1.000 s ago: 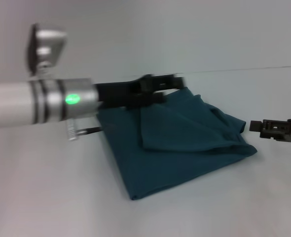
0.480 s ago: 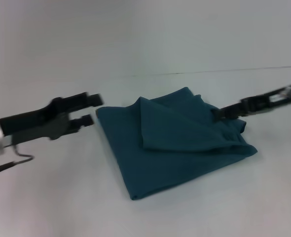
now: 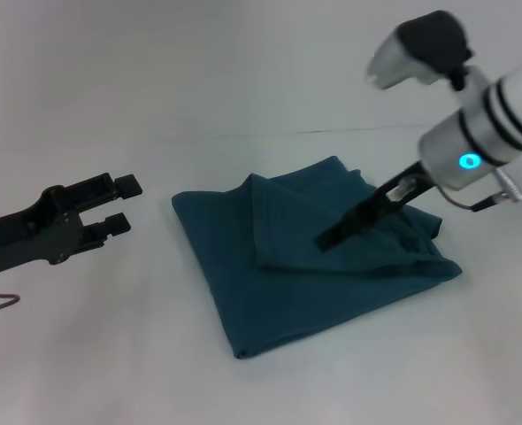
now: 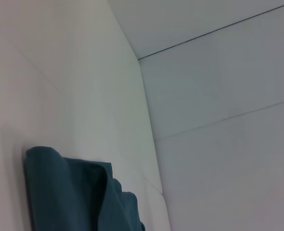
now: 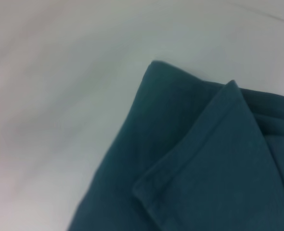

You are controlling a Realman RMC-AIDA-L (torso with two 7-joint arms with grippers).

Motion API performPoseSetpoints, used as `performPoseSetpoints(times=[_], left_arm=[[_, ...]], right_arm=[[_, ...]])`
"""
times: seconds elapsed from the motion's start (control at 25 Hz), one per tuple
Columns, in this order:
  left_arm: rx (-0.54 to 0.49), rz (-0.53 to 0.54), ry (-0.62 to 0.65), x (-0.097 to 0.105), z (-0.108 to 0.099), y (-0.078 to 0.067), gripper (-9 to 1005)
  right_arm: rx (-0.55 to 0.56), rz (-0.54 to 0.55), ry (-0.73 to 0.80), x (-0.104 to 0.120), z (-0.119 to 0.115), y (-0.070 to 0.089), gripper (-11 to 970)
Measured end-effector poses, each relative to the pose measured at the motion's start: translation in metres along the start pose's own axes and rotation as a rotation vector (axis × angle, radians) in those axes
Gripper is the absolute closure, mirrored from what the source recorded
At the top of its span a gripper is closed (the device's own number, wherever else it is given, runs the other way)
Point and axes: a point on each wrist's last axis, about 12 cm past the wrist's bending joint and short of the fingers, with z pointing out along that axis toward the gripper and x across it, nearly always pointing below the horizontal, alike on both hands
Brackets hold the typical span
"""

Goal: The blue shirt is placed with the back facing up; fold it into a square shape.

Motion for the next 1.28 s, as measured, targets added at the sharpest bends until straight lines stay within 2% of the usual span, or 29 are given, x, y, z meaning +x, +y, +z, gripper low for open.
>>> performPoseSetpoints(times=[0.28,0.44,0.64,0.88,1.28], left_arm=[[-0.006,-0.002,-0.01,-0.001,0.001,0.001,208],[-0.014,-0.007,-0.021,-0.001,0.001,0.003,208],[-0.02,-0.018,-0.026,0.002,0.002,0.008,208],[-0.019,-0.018,-0.028,0.002,0.004,0.009,208],[-0.024,-0.019,-0.037,0.001,0.004,0.01,209]], right_arm=[[0.07,-0.155,0.009,-0.014,0.027,0.022,309],[0.065,-0.228,-0.022,-0.02,0.041,0.036,311],[0.039,-0.264,-0.046,-0.023,0.051,0.047,313],[0.053,-0.306,-0.008,-0.019,0.062,0.053,316],[0.091,-0.296,-0.008,-0.018,0.066,0.05,320]])
